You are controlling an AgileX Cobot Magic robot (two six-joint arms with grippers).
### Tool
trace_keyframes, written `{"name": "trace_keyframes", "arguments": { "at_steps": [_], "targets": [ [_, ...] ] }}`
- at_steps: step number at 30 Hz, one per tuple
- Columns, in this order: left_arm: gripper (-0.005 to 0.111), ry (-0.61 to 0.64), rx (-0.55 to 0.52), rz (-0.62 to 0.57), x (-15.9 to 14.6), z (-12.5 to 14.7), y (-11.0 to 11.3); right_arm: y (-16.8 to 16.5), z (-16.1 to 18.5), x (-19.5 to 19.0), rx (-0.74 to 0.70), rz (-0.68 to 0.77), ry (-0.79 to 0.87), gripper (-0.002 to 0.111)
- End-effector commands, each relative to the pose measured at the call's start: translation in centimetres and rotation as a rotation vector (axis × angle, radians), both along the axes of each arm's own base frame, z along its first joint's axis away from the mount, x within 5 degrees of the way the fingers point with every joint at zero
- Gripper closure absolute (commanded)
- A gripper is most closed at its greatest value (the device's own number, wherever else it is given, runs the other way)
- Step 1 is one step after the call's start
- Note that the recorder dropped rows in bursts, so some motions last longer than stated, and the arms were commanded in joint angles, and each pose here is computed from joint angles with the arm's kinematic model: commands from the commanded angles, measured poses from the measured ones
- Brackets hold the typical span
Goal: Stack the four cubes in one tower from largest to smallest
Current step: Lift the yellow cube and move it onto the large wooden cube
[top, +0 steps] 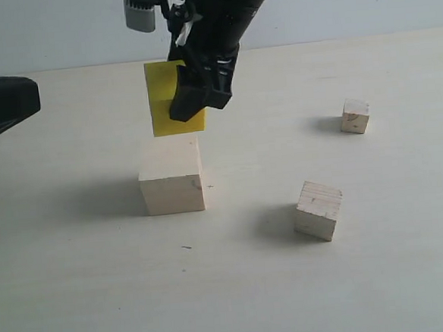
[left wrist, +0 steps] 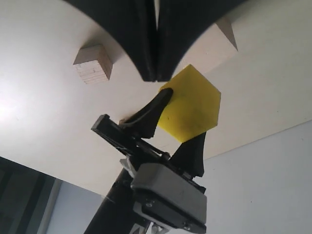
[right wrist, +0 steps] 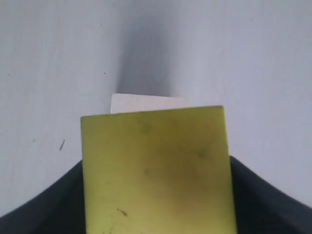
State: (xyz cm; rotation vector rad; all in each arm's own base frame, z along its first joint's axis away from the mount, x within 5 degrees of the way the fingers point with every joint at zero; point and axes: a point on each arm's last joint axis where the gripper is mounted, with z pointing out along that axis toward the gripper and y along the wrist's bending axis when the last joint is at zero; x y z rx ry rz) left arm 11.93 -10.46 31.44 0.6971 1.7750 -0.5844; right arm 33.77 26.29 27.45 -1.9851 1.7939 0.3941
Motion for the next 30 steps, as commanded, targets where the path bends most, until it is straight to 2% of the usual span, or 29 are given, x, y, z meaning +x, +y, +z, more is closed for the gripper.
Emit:
{"name": "trace_keyframes", "arguments": {
  "at_steps": [1,10,19,30],
  "targets": [
    [0.107,-0.006,-0.002,-0.003,-0.2,0.0,0.1,1.1,-1.5,0.3,-0.007,0.011,0.004,0.108],
    [0.107,-0.006,-0.002,-0.003,-0.2,0.0,0.1,1.8,-4.4,1.4,-0.037,-0.048,0.043,0.108],
    [0.107,-0.007,-0.003,-0.002,-0.2,0.0,0.1,2.2,-3.4,1.5,-0.003,-0.067,0.073,0.108],
    [0.107,-0.007,-0.003,-0.002,-0.2,0.0,0.1,2.5,-5.1,1.7,-0.026,-0.084,0.132,0.108]
  ]
}}
